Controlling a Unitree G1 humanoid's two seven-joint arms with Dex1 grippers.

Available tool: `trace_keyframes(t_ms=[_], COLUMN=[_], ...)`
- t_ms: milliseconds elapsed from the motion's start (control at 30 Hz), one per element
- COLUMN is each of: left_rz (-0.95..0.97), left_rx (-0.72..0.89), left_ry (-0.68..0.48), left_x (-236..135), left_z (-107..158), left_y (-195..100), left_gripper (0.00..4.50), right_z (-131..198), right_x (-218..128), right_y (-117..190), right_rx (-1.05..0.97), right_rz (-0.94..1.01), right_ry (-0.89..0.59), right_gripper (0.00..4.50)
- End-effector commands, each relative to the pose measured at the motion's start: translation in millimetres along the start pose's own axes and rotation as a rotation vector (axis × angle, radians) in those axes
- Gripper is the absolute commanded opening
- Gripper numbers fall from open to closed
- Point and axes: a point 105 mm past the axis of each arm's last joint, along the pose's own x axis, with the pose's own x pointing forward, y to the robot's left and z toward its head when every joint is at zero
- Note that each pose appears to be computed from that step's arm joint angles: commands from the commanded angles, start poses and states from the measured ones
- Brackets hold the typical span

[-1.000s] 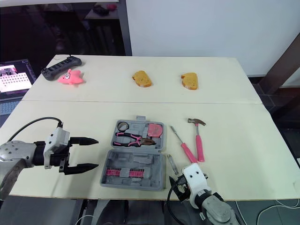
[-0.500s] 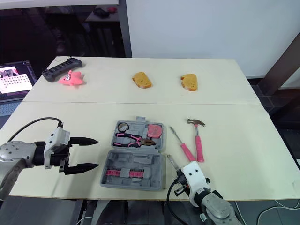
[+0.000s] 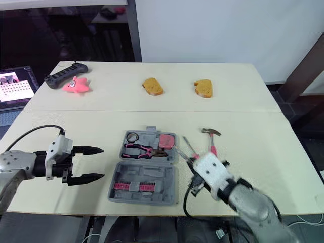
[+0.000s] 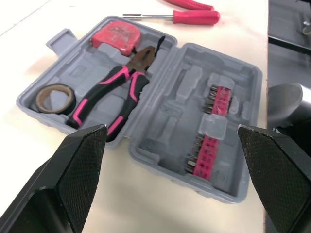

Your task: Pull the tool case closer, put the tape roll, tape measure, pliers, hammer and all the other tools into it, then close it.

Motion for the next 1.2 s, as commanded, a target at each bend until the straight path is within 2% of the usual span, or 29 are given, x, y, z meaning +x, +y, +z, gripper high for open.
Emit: trace_keyframes(t_ms=[33, 167, 367, 633, 1200], left_rz=[0.006, 0.006, -0.005, -0.065, -0.062], left_rx=[0.024, 0.031, 0.045, 0.051, 0.067], left_ry=[0.006, 0.015, 0.041, 0.048, 0.051], left_x=[-5, -5, -11, -10, -12], left_z=[0, 0, -1, -6, -6], left_y=[5, 9, 10, -6, -8], left_gripper=[4.5, 4.5, 4.5, 4.5, 4.5], right_z=[28, 46, 38, 35, 33], right_x=[30, 61, 89, 114, 126], right_y=[15, 19, 37, 58, 71], right_rx=[-0.075, -0.114, -0.181, -0.154, -0.139], right_rz=[0.335, 0.452, 0.54, 0.517, 0.51], right_ry=[0.061, 0.16, 0.313, 0.341, 0.366], right_gripper=[0.02, 0.02, 0.02, 0.02, 0.02])
